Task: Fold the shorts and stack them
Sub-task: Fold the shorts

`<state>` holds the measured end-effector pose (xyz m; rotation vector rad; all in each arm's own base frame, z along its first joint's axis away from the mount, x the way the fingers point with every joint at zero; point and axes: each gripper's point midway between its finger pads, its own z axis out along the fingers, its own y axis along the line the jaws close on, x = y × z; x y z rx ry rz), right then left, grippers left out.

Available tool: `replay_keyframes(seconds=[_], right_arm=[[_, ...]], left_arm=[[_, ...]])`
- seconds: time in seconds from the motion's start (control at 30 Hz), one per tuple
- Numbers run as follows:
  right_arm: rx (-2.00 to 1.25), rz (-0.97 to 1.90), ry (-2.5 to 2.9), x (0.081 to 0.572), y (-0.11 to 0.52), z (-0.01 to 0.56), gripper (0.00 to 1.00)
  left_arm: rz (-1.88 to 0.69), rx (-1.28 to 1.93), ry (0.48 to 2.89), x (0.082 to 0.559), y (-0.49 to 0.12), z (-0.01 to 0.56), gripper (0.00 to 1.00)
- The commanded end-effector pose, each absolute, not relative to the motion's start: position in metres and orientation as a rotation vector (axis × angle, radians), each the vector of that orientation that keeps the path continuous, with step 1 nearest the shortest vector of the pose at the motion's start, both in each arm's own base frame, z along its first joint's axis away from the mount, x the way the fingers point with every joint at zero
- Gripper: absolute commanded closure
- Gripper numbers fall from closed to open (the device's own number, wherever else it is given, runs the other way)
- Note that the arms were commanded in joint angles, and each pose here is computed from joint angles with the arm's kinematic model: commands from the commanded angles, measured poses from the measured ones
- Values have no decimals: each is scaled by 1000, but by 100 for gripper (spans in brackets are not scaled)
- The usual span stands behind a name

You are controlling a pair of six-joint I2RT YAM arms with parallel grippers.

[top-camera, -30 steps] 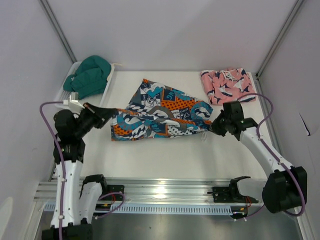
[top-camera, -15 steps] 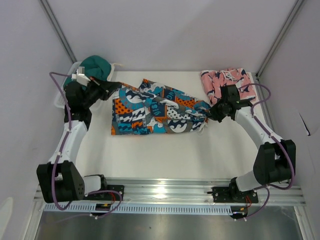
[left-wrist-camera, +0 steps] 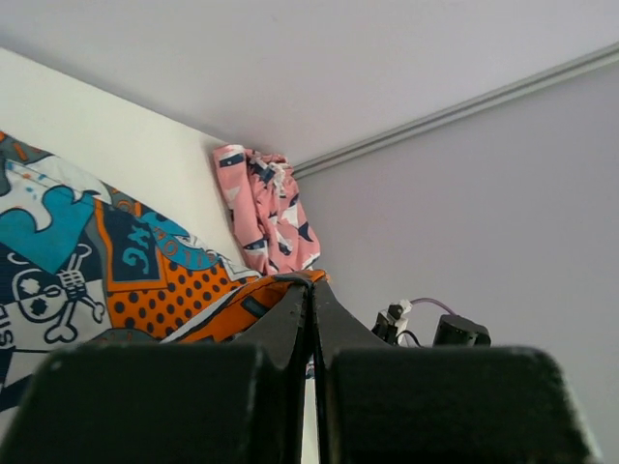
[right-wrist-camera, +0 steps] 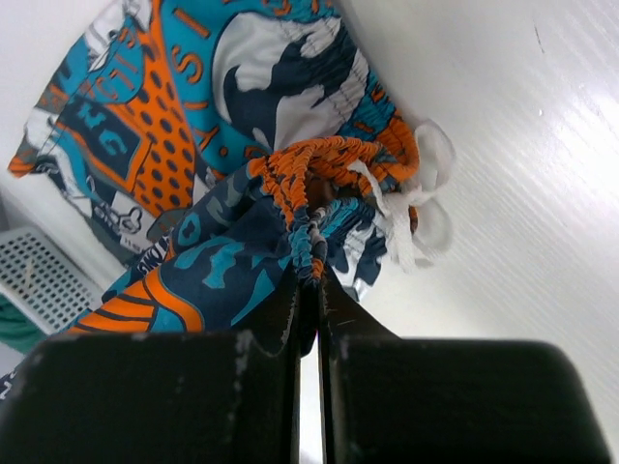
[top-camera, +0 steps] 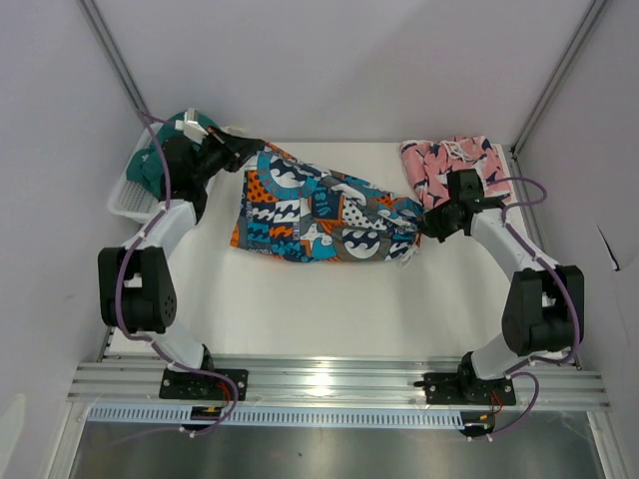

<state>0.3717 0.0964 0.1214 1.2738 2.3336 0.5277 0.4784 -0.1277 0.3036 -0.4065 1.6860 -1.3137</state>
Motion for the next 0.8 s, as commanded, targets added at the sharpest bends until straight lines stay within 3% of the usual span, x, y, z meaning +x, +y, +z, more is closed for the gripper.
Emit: replay_keyframes(seconds=[0.0, 0.53, 0.57, 0.6, 0.63, 0.7, 0.73, 0.77], right_arm=[[1302, 413, 2291, 394, 76, 116, 100], [1387, 402, 2184, 484, 48, 93, 98], [1388, 390, 2170, 488, 45, 93, 93], [1380, 387, 2162, 493, 45, 93, 87], [1357, 388, 2146, 502, 43, 97, 64], [1332, 337, 2132, 506, 35, 102, 40], [1292, 348, 2112, 511, 34, 113, 22], [1244, 330, 2125, 511, 33, 117, 16]], left_arm=[[-1279, -378, 1557, 505, -117, 333, 100], [-1294, -388, 1572, 604, -140, 294, 99], [-1293, -391, 1588, 613, -143, 282, 90], [-1287, -396, 1598, 619, -143, 281, 57], [-1280, -403, 1612, 622, -143, 274, 41], [-1263, -379, 1618, 628, -144, 272, 7], [-1252, -390, 1633, 628, -142, 270, 2], [-1237, -389, 1630, 625, -138, 275, 1]])
